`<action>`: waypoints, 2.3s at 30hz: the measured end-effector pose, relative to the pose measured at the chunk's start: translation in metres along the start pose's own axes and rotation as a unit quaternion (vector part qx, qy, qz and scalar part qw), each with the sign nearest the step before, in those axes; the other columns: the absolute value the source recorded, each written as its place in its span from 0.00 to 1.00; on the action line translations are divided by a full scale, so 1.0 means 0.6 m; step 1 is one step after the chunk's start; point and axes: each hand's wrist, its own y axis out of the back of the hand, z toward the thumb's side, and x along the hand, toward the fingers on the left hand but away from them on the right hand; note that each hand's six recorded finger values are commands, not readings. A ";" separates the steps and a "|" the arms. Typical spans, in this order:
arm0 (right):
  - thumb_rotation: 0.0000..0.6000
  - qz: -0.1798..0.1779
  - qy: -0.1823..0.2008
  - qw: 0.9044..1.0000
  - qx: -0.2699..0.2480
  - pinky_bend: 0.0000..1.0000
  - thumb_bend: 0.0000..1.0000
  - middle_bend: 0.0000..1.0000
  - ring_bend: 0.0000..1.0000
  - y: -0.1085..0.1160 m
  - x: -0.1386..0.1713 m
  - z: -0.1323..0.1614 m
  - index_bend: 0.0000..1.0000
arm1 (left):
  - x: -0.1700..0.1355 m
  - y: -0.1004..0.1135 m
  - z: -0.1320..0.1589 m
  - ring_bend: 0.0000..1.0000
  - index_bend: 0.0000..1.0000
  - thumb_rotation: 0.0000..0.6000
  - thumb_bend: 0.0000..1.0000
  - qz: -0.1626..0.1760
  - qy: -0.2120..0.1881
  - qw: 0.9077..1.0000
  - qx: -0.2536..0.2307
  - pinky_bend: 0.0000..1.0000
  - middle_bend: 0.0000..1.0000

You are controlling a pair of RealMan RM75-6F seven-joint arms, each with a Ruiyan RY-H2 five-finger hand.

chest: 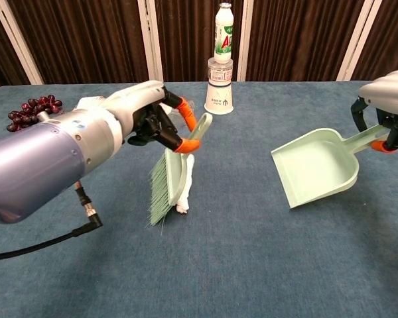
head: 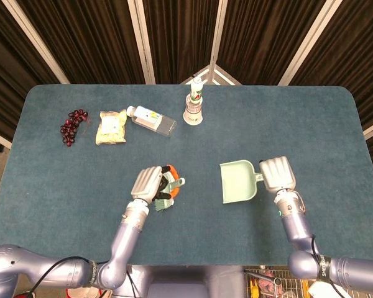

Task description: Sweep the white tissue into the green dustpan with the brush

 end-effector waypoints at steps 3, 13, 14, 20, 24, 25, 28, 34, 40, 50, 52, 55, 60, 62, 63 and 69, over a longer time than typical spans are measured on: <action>1.00 0.003 0.002 1.000 -0.001 0.87 0.38 0.94 0.92 -0.004 0.001 0.000 0.63 | 0.001 0.002 0.012 0.98 0.77 1.00 0.65 0.010 -0.008 1.000 -0.004 0.97 1.00; 1.00 0.000 0.009 1.000 -0.003 0.87 0.38 0.94 0.92 -0.004 0.002 0.014 0.63 | 0.004 0.001 0.044 0.98 0.77 1.00 0.65 0.028 -0.040 0.998 -0.034 0.97 1.00; 1.00 -0.001 0.009 1.000 -0.002 0.87 0.38 0.94 0.92 -0.004 0.002 0.015 0.63 | 0.004 0.000 0.047 0.98 0.77 1.00 0.65 0.029 -0.044 0.998 -0.038 0.97 1.00; 1.00 0.000 0.012 1.000 0.004 0.87 0.38 0.94 0.92 -0.004 0.004 0.017 0.63 | 0.004 -0.011 0.058 0.98 0.77 1.00 0.65 0.025 -0.054 0.996 -0.063 0.97 1.00; 1.00 0.004 0.019 1.000 0.009 0.87 0.38 0.94 0.92 -0.002 0.006 0.025 0.63 | 0.002 -0.012 0.057 0.98 0.77 1.00 0.65 0.021 -0.051 0.996 -0.067 0.97 1.00; 1.00 0.005 0.022 1.000 0.010 0.87 0.38 0.94 0.92 -0.002 0.006 0.027 0.63 | 0.002 -0.011 0.057 0.98 0.77 1.00 0.65 0.021 -0.051 0.996 -0.067 0.97 1.00; 1.00 0.013 0.030 0.999 0.007 0.87 0.38 0.94 0.92 -0.005 0.008 0.033 0.63 | 0.002 -0.006 0.056 0.98 0.77 1.00 0.65 0.024 -0.050 0.996 -0.064 0.97 1.00; 1.00 0.024 0.045 0.999 0.000 0.87 0.38 0.94 0.92 -0.002 0.014 0.044 0.63 | 0.002 0.004 0.061 0.98 0.77 1.00 0.65 0.028 -0.057 0.996 -0.060 0.97 1.00; 1.00 0.029 0.050 0.998 -0.008 0.87 0.38 0.94 0.92 0.003 0.019 0.053 0.63 | 0.000 0.001 0.060 0.98 0.77 1.00 0.65 0.025 -0.058 0.996 -0.060 0.97 1.00; 1.00 0.012 0.056 0.998 -0.035 0.87 0.38 0.94 0.92 0.006 0.022 0.077 0.63 | -0.002 -0.004 0.048 0.98 0.77 1.00 0.65 0.025 -0.051 0.996 -0.064 0.97 1.00; 1.00 0.003 0.056 0.997 -0.043 0.87 0.38 0.94 0.92 0.009 0.021 0.082 0.63 | -0.002 -0.003 0.049 0.98 0.77 1.00 0.64 0.025 -0.053 0.996 -0.064 0.97 1.00; 1.00 -0.008 0.056 0.997 -0.056 0.87 0.38 0.94 0.92 0.012 0.021 0.088 0.63 | -0.002 -0.003 0.049 0.98 0.77 1.00 0.65 0.025 -0.054 0.996 -0.065 0.97 1.00; 1.00 -0.024 0.056 0.996 -0.071 0.87 0.38 0.94 0.92 0.017 0.020 0.097 0.63 | -0.002 -0.006 0.048 0.98 0.77 1.00 0.65 0.023 -0.053 0.996 -0.067 0.97 1.00; 1.00 -0.028 0.055 0.995 -0.077 0.87 0.38 0.94 0.92 0.018 0.019 0.100 0.63 | -0.001 -0.007 0.047 0.98 0.77 1.00 0.65 0.023 -0.053 0.996 -0.066 0.97 1.00; 1.00 -0.029 0.055 0.995 -0.079 0.87 0.38 0.94 0.92 0.018 0.018 0.101 0.63 | -0.001 -0.007 0.046 0.98 0.77 1.00 0.65 0.023 -0.052 0.996 -0.065 0.97 1.00; 1.00 -0.028 0.055 0.995 -0.077 0.87 0.38 0.94 0.92 0.013 0.017 0.106 0.63 | 0.003 -0.015 0.045 0.98 0.77 1.00 0.65 0.019 -0.049 0.996 -0.065 0.97 1.00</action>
